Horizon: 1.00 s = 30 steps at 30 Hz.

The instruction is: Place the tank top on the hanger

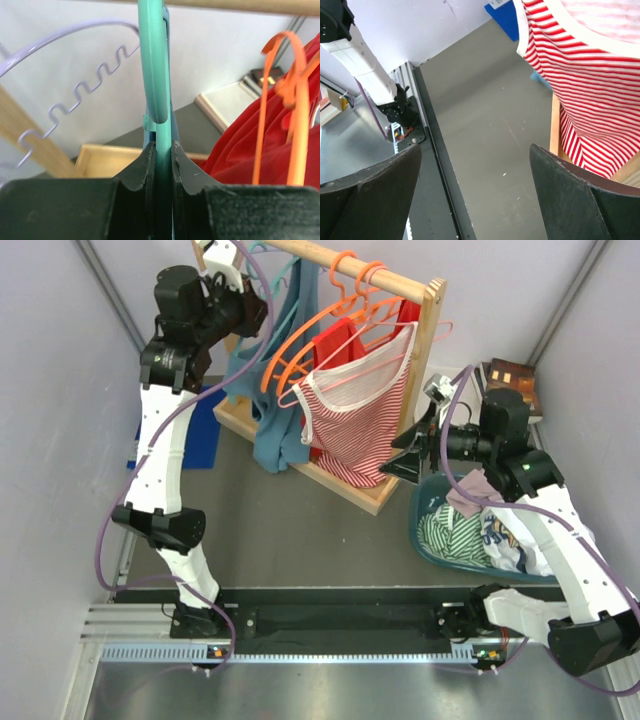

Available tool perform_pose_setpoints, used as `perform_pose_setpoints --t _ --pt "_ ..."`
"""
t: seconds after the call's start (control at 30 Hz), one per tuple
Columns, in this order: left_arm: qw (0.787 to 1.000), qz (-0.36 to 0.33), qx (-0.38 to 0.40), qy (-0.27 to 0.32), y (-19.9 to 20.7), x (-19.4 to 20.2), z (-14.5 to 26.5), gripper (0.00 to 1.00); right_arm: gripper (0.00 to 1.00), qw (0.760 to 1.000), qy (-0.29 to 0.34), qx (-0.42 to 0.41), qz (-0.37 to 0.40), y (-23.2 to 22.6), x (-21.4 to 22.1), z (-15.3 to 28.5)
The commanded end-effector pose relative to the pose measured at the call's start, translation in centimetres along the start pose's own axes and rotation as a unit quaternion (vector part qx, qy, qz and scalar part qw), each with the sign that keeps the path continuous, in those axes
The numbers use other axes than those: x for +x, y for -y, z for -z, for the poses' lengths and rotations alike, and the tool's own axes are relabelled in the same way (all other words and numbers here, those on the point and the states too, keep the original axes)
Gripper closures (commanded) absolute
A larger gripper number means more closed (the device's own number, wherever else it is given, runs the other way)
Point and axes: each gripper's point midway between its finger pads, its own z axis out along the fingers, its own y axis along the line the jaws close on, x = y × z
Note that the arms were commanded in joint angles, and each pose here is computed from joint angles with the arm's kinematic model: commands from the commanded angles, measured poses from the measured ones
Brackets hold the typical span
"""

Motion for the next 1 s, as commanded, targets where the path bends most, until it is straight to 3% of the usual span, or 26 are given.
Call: perform_pose_setpoints --t 0.0,0.53,0.97 --pt "0.991 -0.018 0.032 0.132 2.1 -6.9 -0.8 1.0 0.12 1.0 0.013 0.01 0.006 0.3 -0.4 0.2" --pt "0.981 0.003 0.069 0.183 3.3 -7.5 -5.1 1.0 0.12 1.0 0.013 0.021 -0.011 0.4 0.6 0.4" --pt "0.985 0.018 0.099 0.139 5.1 -4.2 -7.6 1.0 0.12 1.0 0.01 0.02 -0.012 0.7 1.0 0.2"
